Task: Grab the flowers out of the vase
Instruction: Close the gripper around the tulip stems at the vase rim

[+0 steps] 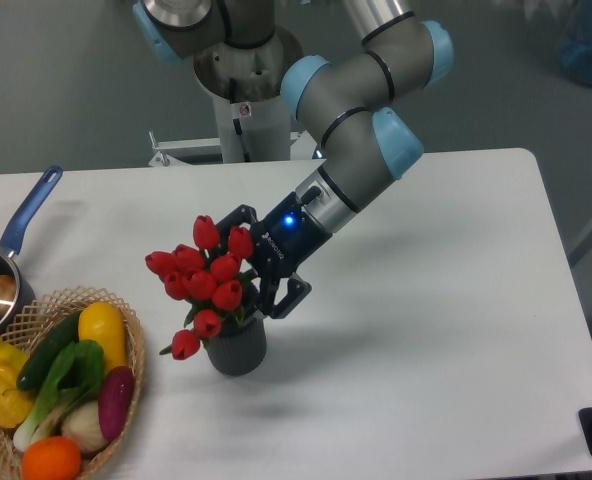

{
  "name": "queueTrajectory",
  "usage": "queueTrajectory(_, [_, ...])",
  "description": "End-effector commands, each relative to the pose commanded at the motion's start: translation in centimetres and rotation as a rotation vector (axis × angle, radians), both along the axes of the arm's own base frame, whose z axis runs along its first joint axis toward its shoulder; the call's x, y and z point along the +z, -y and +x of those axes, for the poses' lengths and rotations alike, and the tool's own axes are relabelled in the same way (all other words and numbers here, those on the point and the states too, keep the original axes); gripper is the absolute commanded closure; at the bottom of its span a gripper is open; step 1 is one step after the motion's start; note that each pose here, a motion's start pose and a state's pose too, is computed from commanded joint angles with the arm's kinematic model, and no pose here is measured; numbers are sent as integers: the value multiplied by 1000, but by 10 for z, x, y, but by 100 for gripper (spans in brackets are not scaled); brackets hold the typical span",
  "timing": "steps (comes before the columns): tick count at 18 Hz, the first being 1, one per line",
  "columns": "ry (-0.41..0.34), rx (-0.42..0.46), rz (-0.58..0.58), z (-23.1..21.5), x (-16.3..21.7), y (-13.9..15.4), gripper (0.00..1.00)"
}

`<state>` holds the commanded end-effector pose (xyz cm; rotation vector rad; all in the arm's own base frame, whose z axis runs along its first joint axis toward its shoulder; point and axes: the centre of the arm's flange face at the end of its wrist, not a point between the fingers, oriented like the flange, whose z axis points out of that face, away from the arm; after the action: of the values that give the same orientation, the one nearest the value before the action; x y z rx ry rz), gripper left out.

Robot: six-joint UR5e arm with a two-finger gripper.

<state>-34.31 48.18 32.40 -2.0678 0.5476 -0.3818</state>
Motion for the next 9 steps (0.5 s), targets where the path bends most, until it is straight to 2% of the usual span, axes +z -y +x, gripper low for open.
queueTrajectory(2, [0,2,0,-1,0,1,20])
queueTrajectory(5, [1,3,-1,-1,-1,1,22])
queueTrajectory(6, [1,5,-1,-2,-1,2,28])
queueTrajectory(9, [-2,0,3,-1,-1,1,32])
